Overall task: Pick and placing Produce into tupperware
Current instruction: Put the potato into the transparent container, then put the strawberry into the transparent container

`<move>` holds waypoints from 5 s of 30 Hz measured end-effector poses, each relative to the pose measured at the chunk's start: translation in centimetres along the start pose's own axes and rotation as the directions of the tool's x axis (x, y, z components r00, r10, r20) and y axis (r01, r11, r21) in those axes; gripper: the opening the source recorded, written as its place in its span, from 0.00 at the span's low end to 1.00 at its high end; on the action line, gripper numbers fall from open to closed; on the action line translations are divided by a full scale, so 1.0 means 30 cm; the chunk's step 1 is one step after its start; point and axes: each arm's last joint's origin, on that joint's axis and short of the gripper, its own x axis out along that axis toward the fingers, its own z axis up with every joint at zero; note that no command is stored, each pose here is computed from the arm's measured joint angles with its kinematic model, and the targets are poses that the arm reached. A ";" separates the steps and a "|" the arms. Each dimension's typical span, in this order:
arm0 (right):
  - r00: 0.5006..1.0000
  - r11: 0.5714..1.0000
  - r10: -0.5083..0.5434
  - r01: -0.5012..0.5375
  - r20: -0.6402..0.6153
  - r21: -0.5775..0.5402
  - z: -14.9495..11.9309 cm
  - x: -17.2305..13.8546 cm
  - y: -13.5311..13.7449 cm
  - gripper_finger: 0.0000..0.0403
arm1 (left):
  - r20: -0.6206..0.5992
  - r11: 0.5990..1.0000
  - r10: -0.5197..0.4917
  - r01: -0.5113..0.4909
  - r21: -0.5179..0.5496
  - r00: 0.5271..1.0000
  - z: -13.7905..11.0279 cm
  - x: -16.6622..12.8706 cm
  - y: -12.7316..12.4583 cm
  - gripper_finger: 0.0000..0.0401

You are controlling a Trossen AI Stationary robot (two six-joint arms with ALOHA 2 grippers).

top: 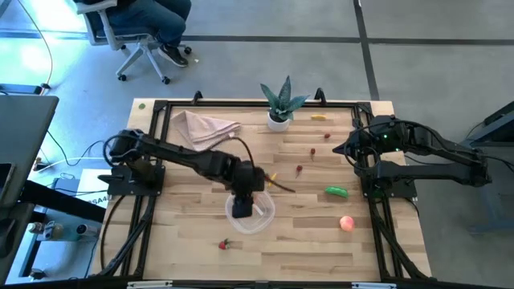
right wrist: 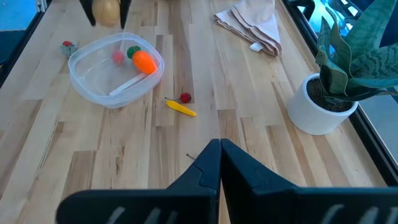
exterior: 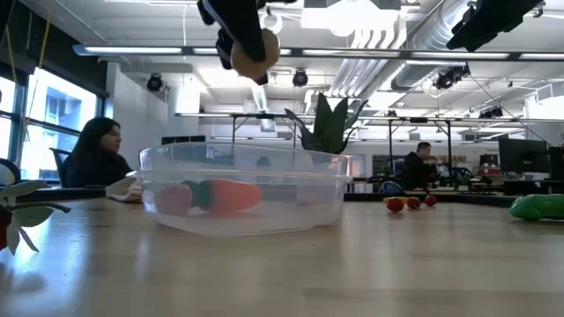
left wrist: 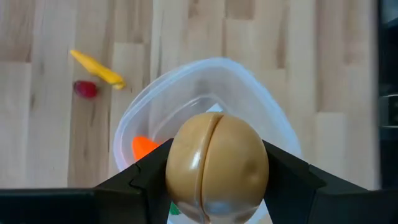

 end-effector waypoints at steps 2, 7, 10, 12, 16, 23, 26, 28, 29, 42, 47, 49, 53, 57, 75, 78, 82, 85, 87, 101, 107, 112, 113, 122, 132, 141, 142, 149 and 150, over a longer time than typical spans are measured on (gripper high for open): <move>1.000 1.000 0.000 0.000 0.000 0.000 0.000 0.000 0.000 0.00 | -0.029 1.000 0.024 -0.024 0.013 0.999 -0.007 0.037 -0.013 0.48; 1.000 1.000 0.000 0.000 0.000 0.000 0.000 0.000 0.000 0.00 | -0.085 0.999 0.031 -0.028 0.045 0.996 -0.015 0.146 -0.041 0.48; 1.000 1.000 0.000 0.000 0.001 0.000 0.000 0.000 0.000 0.00 | -0.118 0.998 0.038 -0.031 0.057 0.992 -0.021 0.211 -0.048 0.48; 1.000 1.000 0.000 0.000 0.000 0.000 0.000 0.000 0.000 0.00 | -0.153 0.997 0.048 -0.039 0.060 0.987 -0.030 0.249 -0.044 0.48; 1.000 1.000 0.000 0.000 0.000 0.000 0.000 0.000 0.000 0.00 | -0.193 0.997 0.059 -0.048 0.062 0.979 -0.042 0.302 -0.040 0.48; 1.000 1.000 0.000 0.000 0.000 0.000 0.000 0.000 0.000 0.00 | -0.228 0.997 0.069 -0.057 0.059 0.971 -0.056 0.344 -0.044 0.48; 1.000 1.000 0.000 0.000 0.000 0.000 0.000 0.000 0.000 0.00 | -0.232 0.996 0.068 -0.055 0.063 0.970 -0.060 0.345 -0.054 0.48; 1.000 1.000 0.000 0.000 0.001 0.000 0.000 0.000 0.000 0.00 | -0.232 0.996 0.071 -0.057 0.068 0.970 -0.063 0.345 -0.060 0.48; 1.000 1.000 0.000 0.000 0.001 0.000 0.000 0.000 0.000 0.00 | -0.233 0.996 0.074 -0.060 0.070 0.970 -0.063 0.345 -0.062 0.48; 1.000 1.000 0.000 0.000 0.000 0.000 0.000 0.000 0.000 0.00 | -0.233 0.991 0.087 -0.060 0.120 0.968 -0.072 0.345 -0.084 0.48; 1.000 1.000 0.000 0.000 0.000 0.000 0.000 0.000 0.000 0.00 | -0.243 0.989 0.089 -0.057 0.136 0.966 -0.077 0.365 -0.082 0.48; 1.000 1.000 0.000 0.000 0.001 0.000 0.000 0.000 0.000 0.00 | -0.240 0.989 0.072 -0.039 0.140 0.968 -0.074 0.368 -0.085 0.48; 1.000 1.000 -0.001 0.001 0.001 0.000 0.000 0.000 0.000 0.00 | -0.269 0.988 0.071 -0.030 0.154 0.961 -0.085 0.389 -0.082 0.48; 1.000 1.000 0.000 0.000 0.001 0.000 0.000 0.000 0.000 0.00 | -0.255 0.987 0.075 -0.036 0.154 0.964 -0.080 0.385 -0.081 0.48; 1.000 1.000 0.000 0.000 0.000 0.000 0.000 0.000 0.000 0.00 | -0.261 0.993 0.053 -0.023 0.118 0.964 -0.079 0.385 -0.083 0.48; 1.000 1.000 0.000 0.000 0.001 0.000 0.000 0.000 0.000 0.00 | -0.276 0.994 0.050 -0.023 0.103 0.960 -0.074 0.373 -0.085 0.48; 1.000 1.000 0.000 0.000 0.001 0.000 0.000 0.000 0.000 0.00 | -0.269 0.995 0.048 -0.022 0.099 0.962 -0.048 0.342 -0.094 0.48; 1.000 1.000 0.000 0.000 0.000 0.000 0.000 0.000 0.000 0.00 | -0.254 0.995 0.049 -0.024 0.100 0.966 -0.027 0.323 -0.100 0.48; 1.000 1.000 0.000 0.000 0.000 0.000 0.000 0.000 0.000 0.00 | -0.251 0.994 0.064 -0.038 0.105 0.966 -0.016 0.309 -0.102 0.48; 1.000 1.000 0.000 0.000 0.001 0.000 0.000 0.000 0.000 0.00 | -0.300 0.990 0.106 -0.073 0.117 0.948 -0.033 0.332 -0.093 0.48; 1.000 1.000 0.000 0.000 0.001 0.000 0.000 0.000 0.000 0.00 | -0.304 0.990 0.107 -0.073 0.121 0.947 -0.014 0.305 -0.099 0.48; 1.000 1.000 0.000 0.000 0.000 0.000 0.000 0.000 0.000 0.00 | -0.293 0.990 0.103 -0.070 0.121 0.951 0.023 0.256 -0.111 0.48; 1.000 1.000 0.000 0.000 0.001 0.000 0.000 0.000 0.000 0.00 | -0.299 0.990 0.105 -0.071 0.121 0.949 0.030 0.240 -0.113 0.48; 1.000 1.000 0.000 0.000 0.000 0.000 0.000 0.000 0.000 0.00 | -0.462 0.983 0.158 -0.185 -0.011 0.872 0.043 0.073 -0.121 0.48; 1.000 1.000 0.000 0.000 0.000 0.000 0.000 0.000 0.000 0.00 | -0.496 0.971 0.222 -0.235 0.037 0.840 -0.035 0.041 -0.278 0.48; 1.000 1.000 0.000 0.000 0.000 0.000 0.000 0.000 0.000 0.00 | -0.303 0.907 0.413 -0.419 0.048 0.859 -0.164 -0.018 -0.499 0.48; 1.000 1.000 0.000 0.000 0.000 0.000 0.000 0.000 0.000 0.00 | -0.280 0.901 0.424 -0.432 0.035 0.861 -0.179 -0.027 -0.518 0.48; 1.000 1.000 0.000 0.000 0.001 0.000 0.000 0.000 0.000 0.00 | -0.140 0.850 0.495 -0.512 -0.127 0.857 -0.305 -0.099 -0.596 0.48; 1.000 1.000 0.000 0.000 0.000 0.000 0.000 0.000 0.000 0.00 | -0.114 0.845 0.500 -0.513 -0.152 0.858 -0.326 -0.109 -0.602 0.48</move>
